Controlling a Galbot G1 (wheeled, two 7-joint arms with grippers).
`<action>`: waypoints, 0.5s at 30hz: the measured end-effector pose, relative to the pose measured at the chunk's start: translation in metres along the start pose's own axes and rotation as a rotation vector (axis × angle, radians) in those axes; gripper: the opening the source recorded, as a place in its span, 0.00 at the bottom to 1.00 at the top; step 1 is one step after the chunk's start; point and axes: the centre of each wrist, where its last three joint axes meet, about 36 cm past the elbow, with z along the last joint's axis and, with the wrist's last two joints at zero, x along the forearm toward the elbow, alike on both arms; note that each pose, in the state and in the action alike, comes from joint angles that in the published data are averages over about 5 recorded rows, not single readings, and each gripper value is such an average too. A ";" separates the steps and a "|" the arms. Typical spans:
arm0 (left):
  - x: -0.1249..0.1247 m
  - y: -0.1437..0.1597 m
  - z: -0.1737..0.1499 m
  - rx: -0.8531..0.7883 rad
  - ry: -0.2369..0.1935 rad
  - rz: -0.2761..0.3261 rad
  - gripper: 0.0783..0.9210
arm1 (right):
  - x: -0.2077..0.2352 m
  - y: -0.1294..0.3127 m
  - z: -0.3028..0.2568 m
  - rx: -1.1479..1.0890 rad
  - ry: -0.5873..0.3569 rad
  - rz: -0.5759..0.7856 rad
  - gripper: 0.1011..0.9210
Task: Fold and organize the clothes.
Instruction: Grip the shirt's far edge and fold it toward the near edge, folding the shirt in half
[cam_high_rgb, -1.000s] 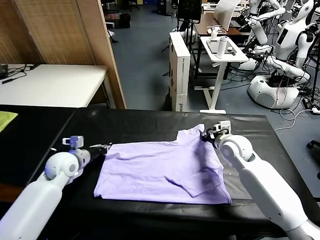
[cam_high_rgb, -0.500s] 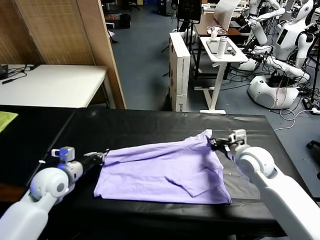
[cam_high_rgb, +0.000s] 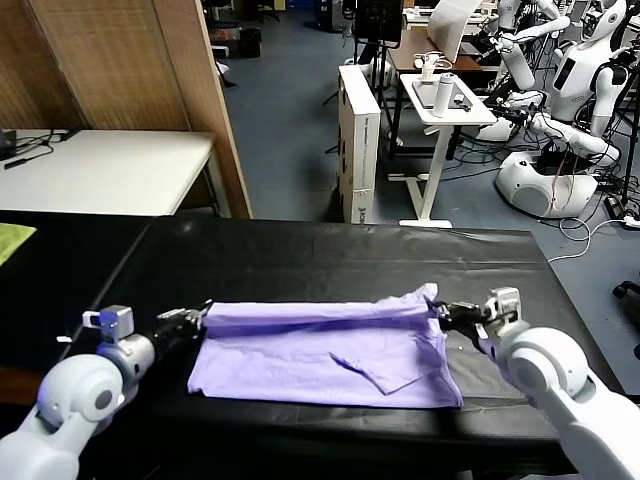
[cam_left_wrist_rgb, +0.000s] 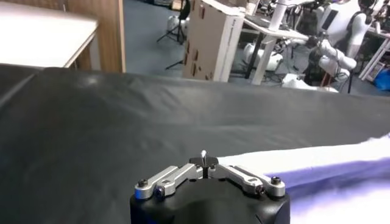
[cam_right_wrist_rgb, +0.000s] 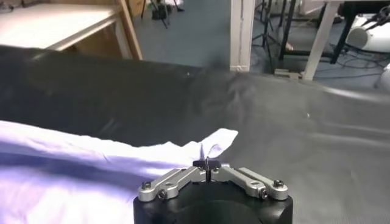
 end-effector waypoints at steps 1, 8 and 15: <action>0.002 -0.002 0.002 -0.004 0.002 0.000 0.09 | 0.001 0.001 0.002 0.002 0.005 -0.001 0.05; 0.014 -0.010 0.013 -0.003 0.012 -0.001 0.09 | 0.006 0.004 0.012 0.010 0.033 -0.009 0.05; 0.024 -0.010 0.030 0.013 0.033 -0.018 0.09 | 0.011 0.004 0.016 0.017 0.047 -0.019 0.05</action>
